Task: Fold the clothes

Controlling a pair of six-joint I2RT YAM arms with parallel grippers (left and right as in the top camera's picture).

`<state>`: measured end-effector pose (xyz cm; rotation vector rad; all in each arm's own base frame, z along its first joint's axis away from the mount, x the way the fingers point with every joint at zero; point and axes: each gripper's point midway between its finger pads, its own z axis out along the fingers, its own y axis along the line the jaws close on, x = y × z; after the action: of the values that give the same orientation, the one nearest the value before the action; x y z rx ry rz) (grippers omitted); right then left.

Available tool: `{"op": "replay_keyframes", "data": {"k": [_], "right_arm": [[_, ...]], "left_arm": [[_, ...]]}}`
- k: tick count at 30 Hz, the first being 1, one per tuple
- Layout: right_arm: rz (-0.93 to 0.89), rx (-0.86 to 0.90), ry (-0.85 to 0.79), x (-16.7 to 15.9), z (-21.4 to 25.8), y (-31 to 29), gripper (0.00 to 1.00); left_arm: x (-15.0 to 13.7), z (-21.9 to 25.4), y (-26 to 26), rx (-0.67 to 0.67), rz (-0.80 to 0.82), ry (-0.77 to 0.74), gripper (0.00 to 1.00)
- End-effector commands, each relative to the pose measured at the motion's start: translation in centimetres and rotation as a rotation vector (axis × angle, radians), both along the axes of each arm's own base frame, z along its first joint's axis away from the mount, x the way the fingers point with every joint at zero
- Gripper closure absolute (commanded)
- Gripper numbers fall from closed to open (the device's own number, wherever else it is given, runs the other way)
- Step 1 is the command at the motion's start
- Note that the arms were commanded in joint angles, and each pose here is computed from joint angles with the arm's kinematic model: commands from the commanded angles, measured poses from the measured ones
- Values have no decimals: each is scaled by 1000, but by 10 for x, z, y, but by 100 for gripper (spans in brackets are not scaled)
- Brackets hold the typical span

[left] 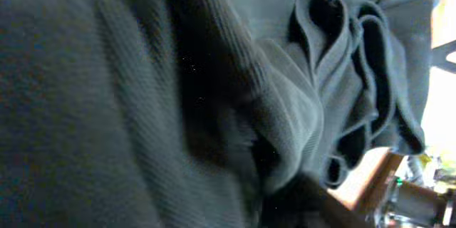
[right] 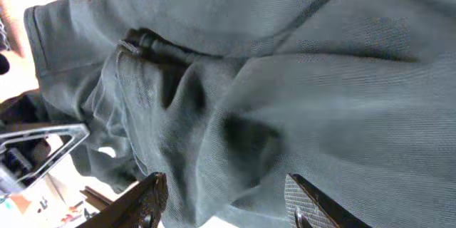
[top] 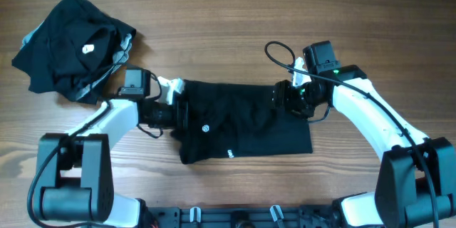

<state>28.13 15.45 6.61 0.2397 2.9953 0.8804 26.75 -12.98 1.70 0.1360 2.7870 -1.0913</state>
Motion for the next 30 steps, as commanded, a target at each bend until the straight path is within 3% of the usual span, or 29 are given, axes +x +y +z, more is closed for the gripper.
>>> {"op": "replay_keyframes", "data": {"k": [1, 3, 4, 8, 12, 16, 18, 21, 25, 29, 30], "right_arm": [[12, -18, -38, 3, 7, -3, 42], [12, -21, -31, 1, 6, -4, 42], [9, -31, -30, 1, 5, -5, 42], [-8, -73, -23, 1, 1, -12, 42], [-59, -113, -17, 5, -2, -19, 41], [-61, -123, -17, 5, -2, -21, 41], [-61, -127, -8, 3, -3, -22, 41], [-60, -139, 1, 0, -4, -24, 41], [-63, -152, 4, 0, -5, -26, 41], [-61, -154, 5, -1, -6, -26, 38], [-60, -155, 8, -2, -6, -26, 37]], "left_arm": [[6, -4, -4, 0, 35, 6, 76], [10, -3, 0, 7, 72, 19, 93], [14, 1, 4, 6, 98, 28, 96], [40, 63, 37, 60, 204, 0, 96], [51, 144, 13, 40, 177, -143, 96], [36, 139, -38, 47, 107, -102, 96], [32, 115, -56, 178, 111, -84, 94], [19, 82, -91, 246, 54, -30, 90], [3, 40, -140, 244, 39, 72, 82], [-3, 41, -173, 191, 21, 42, 63], [-3, 41, -174, 190, 19, 41, 63]]}}
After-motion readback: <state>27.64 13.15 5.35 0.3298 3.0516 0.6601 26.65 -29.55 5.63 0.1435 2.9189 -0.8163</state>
